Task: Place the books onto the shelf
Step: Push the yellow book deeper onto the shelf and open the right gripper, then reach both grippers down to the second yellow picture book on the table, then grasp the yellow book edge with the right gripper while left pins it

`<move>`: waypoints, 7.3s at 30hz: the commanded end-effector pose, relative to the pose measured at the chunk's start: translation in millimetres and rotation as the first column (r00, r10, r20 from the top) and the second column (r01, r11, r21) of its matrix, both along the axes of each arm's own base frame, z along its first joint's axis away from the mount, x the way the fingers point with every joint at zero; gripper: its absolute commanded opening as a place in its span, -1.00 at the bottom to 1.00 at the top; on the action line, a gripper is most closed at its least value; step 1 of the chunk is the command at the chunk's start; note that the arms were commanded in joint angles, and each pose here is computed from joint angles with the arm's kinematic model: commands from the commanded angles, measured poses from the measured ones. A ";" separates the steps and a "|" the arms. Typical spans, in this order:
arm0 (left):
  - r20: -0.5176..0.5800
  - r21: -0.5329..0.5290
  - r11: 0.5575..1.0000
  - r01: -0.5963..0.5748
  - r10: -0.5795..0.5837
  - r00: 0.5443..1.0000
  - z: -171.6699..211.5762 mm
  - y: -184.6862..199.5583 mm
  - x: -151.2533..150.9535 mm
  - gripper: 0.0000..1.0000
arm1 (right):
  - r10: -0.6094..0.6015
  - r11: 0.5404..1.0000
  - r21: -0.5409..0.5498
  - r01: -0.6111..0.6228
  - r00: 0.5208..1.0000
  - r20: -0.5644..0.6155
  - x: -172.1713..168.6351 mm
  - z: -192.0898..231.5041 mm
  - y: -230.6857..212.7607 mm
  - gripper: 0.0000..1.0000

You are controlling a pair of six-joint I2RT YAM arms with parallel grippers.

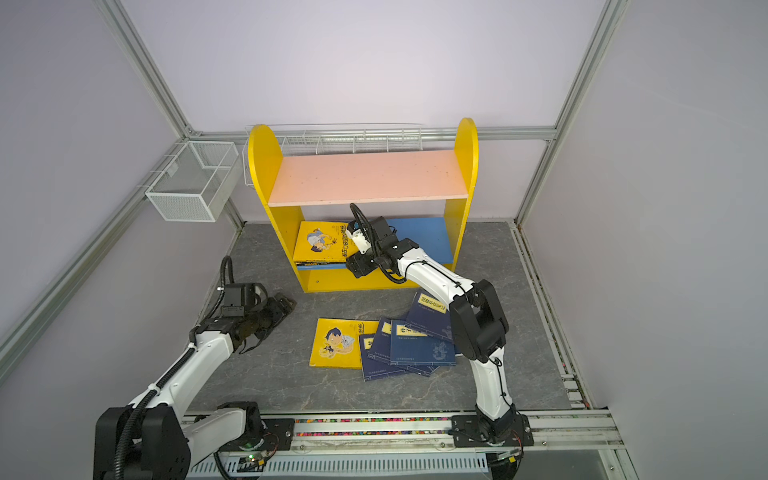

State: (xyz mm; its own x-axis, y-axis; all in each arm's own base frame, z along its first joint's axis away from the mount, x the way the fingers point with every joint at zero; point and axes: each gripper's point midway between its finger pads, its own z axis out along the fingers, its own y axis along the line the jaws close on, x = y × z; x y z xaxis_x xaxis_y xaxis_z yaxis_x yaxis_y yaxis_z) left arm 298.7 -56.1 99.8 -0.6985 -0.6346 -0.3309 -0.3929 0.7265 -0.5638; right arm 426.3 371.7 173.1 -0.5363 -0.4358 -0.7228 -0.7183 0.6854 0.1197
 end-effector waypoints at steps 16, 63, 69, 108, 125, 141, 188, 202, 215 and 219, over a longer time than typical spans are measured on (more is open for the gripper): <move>0.004 0.004 1.000 0.001 -0.001 1.000 7.0 0.8 5.8 0.74 | 0.013 1.000 0.012 -0.013 1.000 0.006 13.4 -2.0 10.4 0.47; 0.009 -0.005 1.000 0.024 -0.024 1.000 8.0 -2.8 5.7 0.76 | 0.061 0.993 0.103 -0.057 0.998 -0.032 -10.0 5.4 54.8 0.55; 0.000 0.004 0.999 0.047 -0.047 0.999 8.1 -4.1 4.5 0.75 | 0.053 0.992 0.115 -0.052 0.999 -0.009 -10.8 12.5 61.0 0.58; -0.366 0.152 0.825 0.544 -0.465 0.806 -56.9 -75.8 -52.6 0.76 | 0.309 0.898 -0.265 -0.352 0.932 -0.190 -186.4 -97.6 12.7 0.78; -0.407 0.139 0.772 0.620 -0.526 0.747 -64.5 -93.6 -61.6 0.75 | -0.069 0.774 -0.628 -0.084 0.974 -0.215 -170.0 -166.3 -101.3 0.82; -0.420 0.125 0.749 0.650 -0.554 0.719 -68.6 -103.0 -62.2 0.68 | 0.007 0.938 -0.301 -0.175 0.874 -0.485 -196.4 -157.3 -82.7 0.79; -0.435 0.137 0.812 0.568 -0.466 0.771 -70.2 -88.0 -47.2 -1.00 | 0.157 0.951 -0.149 -0.271 0.839 -0.521 -186.0 -139.3 -35.4 0.74; -0.417 0.132 0.810 0.571 -0.478 0.773 -66.3 -92.1 -41.6 -1.00 | 0.275 0.947 0.002 -0.320 0.810 -0.518 -181.6 -114.0 0.2 0.64; -0.313 0.040 0.852 0.522 -0.485 0.816 -44.0 -96.2 -23.6 -1.00 | 0.382 0.924 0.130 -0.360 0.840 -0.385 -174.4 -42.1 20.1 -0.13; -0.292 0.029 0.848 0.529 -0.499 0.816 -39.8 -98.7 -24.0 -1.00 | 0.353 0.936 0.124 -0.331 0.860 -0.368 -167.0 -47.5 21.6 -0.64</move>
State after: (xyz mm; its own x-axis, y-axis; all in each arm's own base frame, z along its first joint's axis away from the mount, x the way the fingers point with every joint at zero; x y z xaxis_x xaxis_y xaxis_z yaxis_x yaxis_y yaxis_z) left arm 251.3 -126.8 34.6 -0.9890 -0.1422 -0.0397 -0.1273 0.9575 -0.2590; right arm 272.0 367.9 107.1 -0.6462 -0.6220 -0.4421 -0.7624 0.5008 0.4097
